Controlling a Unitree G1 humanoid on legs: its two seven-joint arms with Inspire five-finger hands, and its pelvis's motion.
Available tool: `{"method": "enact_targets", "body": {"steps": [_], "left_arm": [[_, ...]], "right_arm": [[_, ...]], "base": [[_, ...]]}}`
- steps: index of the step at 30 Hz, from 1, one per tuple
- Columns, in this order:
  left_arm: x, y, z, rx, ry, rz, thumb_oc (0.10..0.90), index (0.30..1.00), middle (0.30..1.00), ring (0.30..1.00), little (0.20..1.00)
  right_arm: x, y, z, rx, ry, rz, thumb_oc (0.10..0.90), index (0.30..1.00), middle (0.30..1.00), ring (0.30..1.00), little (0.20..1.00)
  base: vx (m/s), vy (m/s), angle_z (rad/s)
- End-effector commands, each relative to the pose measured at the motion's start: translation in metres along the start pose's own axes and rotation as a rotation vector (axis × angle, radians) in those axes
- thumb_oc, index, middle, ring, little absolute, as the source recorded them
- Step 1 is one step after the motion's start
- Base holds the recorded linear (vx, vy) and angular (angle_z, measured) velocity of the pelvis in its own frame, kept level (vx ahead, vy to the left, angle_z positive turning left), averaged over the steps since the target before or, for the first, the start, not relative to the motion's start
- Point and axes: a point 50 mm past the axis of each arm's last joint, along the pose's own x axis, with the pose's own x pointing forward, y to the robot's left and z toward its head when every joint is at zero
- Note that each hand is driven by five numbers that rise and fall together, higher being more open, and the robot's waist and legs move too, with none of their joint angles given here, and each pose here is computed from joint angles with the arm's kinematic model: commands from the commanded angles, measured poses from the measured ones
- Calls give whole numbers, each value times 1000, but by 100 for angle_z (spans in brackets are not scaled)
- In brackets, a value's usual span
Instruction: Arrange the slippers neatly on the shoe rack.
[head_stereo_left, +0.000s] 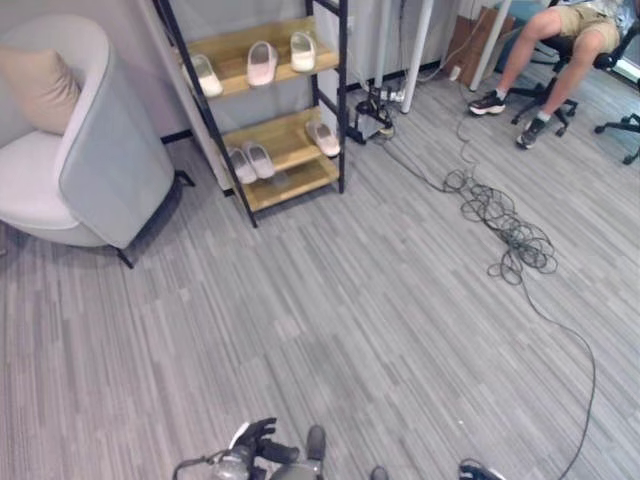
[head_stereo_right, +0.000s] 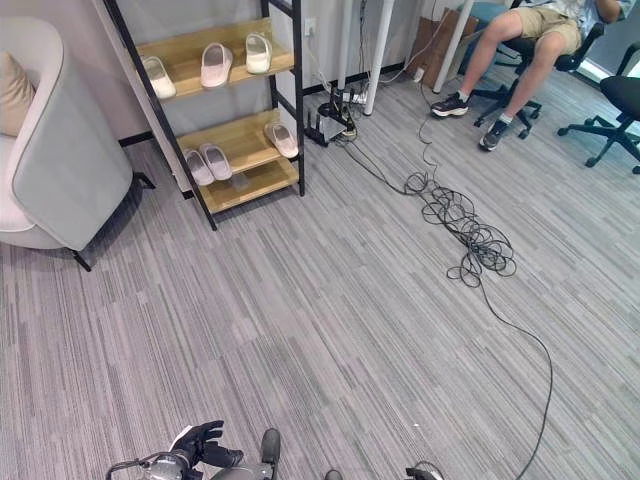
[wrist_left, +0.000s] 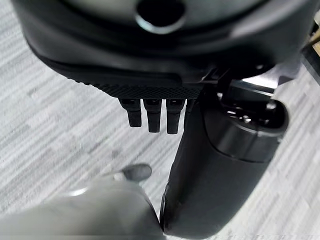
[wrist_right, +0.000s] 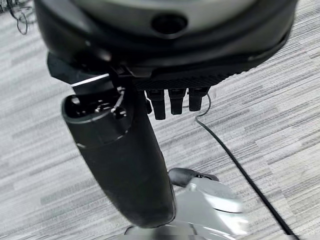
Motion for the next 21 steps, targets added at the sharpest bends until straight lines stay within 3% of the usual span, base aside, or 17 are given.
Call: {"method": "enact_targets", "body": {"steps": [1, 11, 17, 21], "left_arm": [[-2, 9, -4, -4, 0, 32, 800, 900, 900, 900, 900], [-3, 11, -13, -15, 35, 51, 800, 900, 900, 900, 900], [-5, 5, -23, -5, 69, 36, 800, 900, 900, 900, 900], [-2, 6, -8, -41, 22, 39, 800, 900, 900, 900, 900]], "right_arm": [[0, -14, 11, -40, -51, -29, 800, 900, 900, 900, 900], [1, -14, 19, -77, -78, -27, 800, 900, 900, 900, 900], [-2, -14, -1, -62, -18, -30, 800, 900, 900, 900, 900], [-1, -15, 7, -19, -46, -43, 800, 900, 900, 900, 900]], "base": [[173, 72, 7], [324, -66, 15], [323, -169, 54], [182, -232, 15]]}}
